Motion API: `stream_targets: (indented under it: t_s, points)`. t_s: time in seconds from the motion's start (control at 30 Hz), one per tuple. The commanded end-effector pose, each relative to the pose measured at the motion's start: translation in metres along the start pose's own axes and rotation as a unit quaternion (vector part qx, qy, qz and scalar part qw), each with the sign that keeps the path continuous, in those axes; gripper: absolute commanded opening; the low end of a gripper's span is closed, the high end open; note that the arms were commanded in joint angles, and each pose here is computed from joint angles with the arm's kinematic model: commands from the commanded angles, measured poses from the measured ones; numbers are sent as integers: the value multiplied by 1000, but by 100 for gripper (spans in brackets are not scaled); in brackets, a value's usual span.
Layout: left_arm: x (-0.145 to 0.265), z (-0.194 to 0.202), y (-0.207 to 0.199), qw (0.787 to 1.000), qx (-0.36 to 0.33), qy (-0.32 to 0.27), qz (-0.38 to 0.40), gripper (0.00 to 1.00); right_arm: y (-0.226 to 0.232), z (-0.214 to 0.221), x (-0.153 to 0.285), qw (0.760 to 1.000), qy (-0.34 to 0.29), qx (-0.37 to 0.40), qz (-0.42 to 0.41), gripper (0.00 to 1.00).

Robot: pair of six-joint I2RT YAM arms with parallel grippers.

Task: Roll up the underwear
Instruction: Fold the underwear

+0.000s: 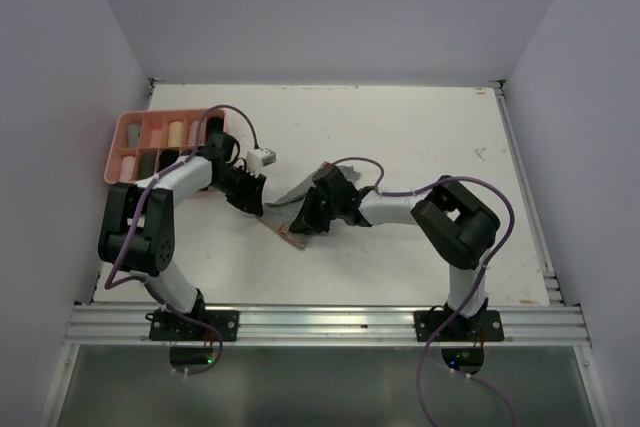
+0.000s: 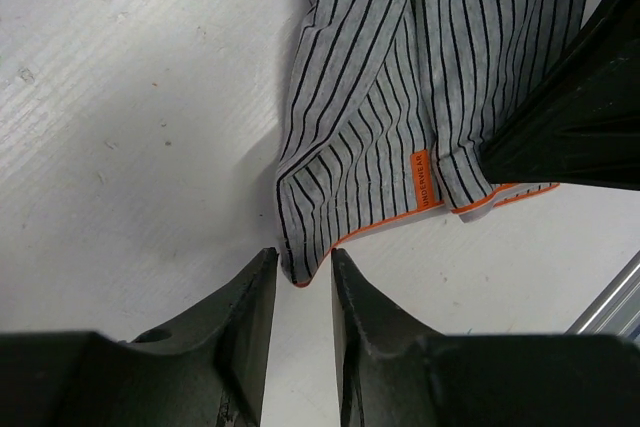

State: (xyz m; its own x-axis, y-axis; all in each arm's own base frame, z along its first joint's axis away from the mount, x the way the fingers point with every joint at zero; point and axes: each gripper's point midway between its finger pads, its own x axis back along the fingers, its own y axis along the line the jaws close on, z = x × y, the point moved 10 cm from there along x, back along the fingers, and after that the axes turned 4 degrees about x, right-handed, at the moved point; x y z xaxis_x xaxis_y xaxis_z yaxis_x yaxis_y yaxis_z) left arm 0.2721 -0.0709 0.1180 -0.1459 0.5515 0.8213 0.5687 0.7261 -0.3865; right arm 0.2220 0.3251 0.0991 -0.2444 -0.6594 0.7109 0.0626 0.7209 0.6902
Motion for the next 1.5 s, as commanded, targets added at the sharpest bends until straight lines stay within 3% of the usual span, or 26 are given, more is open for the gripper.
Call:
stream_targets:
  t_s: [0.0,0.13,0.17,0.33,0.6,0.9,1.17,1.47]
  points:
    - [3,-5,-3,1000,-4,-19,20,30,18,-7,14,999,-31,9,-25,17]
    - [6,-5,-6,999,-7,-22,26,21,30,-7,35,998,-43,21,-29,21]
    - [7,-6,-7,999,-9,-25,30,15,36,-8,45,998,-51,24,-37,21]
    - [11,-10,-10,999,-11,-29,40,0,22,1,68,998,-57,34,7,22]
    - [24,-22,-18,997,-20,-43,63,0,-12,16,64,997,-44,22,50,20]
    - [35,-33,-39,992,-35,-51,109,0,-6,11,44,999,-28,25,32,21]
    - [18,-28,-81,987,-86,-20,134,0,-5,11,44,999,-28,26,28,21]
    - [-5,-19,-104,983,-89,14,162,0,-8,13,45,999,-29,24,24,21]
